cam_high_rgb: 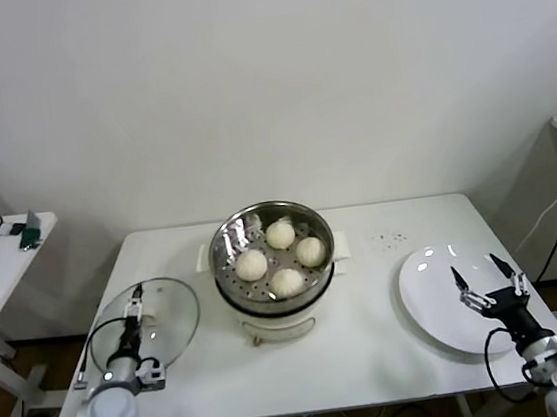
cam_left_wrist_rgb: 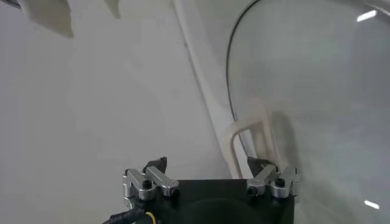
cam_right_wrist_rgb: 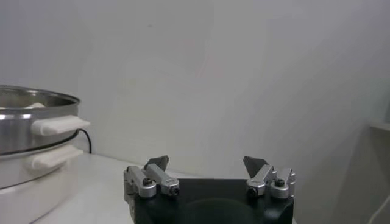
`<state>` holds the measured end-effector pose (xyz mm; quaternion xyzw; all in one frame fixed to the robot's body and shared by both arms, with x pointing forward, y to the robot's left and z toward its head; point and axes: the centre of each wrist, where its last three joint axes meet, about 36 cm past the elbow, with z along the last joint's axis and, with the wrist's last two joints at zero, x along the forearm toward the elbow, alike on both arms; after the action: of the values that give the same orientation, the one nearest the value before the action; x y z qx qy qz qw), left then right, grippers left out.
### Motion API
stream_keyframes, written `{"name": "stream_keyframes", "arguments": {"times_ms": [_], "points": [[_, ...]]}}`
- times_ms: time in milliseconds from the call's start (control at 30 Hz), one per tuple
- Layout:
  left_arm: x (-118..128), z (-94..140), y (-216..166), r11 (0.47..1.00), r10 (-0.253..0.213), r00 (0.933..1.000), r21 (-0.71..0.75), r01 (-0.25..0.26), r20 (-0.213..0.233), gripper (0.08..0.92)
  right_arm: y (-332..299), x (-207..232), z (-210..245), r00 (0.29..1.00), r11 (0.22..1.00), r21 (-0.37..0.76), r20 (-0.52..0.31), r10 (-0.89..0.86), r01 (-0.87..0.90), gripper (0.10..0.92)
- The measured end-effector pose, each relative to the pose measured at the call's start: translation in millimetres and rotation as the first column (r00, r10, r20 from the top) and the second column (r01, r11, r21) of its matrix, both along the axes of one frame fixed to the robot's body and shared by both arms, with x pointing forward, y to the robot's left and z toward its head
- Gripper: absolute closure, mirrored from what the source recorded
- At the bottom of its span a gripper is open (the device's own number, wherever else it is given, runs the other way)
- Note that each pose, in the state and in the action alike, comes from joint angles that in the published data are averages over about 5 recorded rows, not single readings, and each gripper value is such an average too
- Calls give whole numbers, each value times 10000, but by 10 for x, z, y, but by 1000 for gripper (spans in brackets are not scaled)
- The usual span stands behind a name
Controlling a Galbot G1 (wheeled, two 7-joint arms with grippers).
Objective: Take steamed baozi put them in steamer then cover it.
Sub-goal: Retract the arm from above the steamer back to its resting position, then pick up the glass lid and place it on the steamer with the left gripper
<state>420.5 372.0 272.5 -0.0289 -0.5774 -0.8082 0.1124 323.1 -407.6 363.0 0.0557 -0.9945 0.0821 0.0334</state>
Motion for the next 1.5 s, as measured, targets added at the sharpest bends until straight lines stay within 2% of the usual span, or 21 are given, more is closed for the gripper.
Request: {"name": "stream_keyframes", "arguments": {"times_ms": [100, 167, 533, 867, 1067, 1233, 1367, 1500], "points": [[28, -4, 8, 10000, 7, 10000, -90, -7, 28, 193, 0, -15, -27, 10000, 10000, -67, -37, 16, -17, 200], [40, -8, 14, 9999, 18, 10000, -166, -18, 28, 233, 4, -21, -44, 10000, 9999, -102, -61, 22, -23, 200], [50, -50, 38, 9985, 138, 9999, -525, -141, -65, 553, -10, -19, -84, 10000, 9997, -226, -96, -12, 10, 200], [43, -5, 39, 9966, 172, 9998, -808, -166, 71, 822, -34, 1, -111, 10000, 9994, -358, -80, -33, 30, 200], [9, 86, 42, 9953, 240, 9993, -940, -212, 280, 842, -73, 25, -104, 10000, 9990, -447, -59, -56, 54, 200], [-47, 251, 45, 9936, 384, 9966, -1084, -304, 726, 842, -110, 60, -82, 10000, 9985, -548, -25, -44, 43, 200], [-134, 419, 41, 9917, 559, 9915, -1219, -415, 1172, 842, -133, 94, -72, 10000, 9981, -619, -10, -23, 22, 200], [-249, 613, 7, 9890, 748, 9831, -1383, -518, 1669, 842, -148, 137, -64, 10000, 9976, -688, 7, 13, -12, 200]]}}
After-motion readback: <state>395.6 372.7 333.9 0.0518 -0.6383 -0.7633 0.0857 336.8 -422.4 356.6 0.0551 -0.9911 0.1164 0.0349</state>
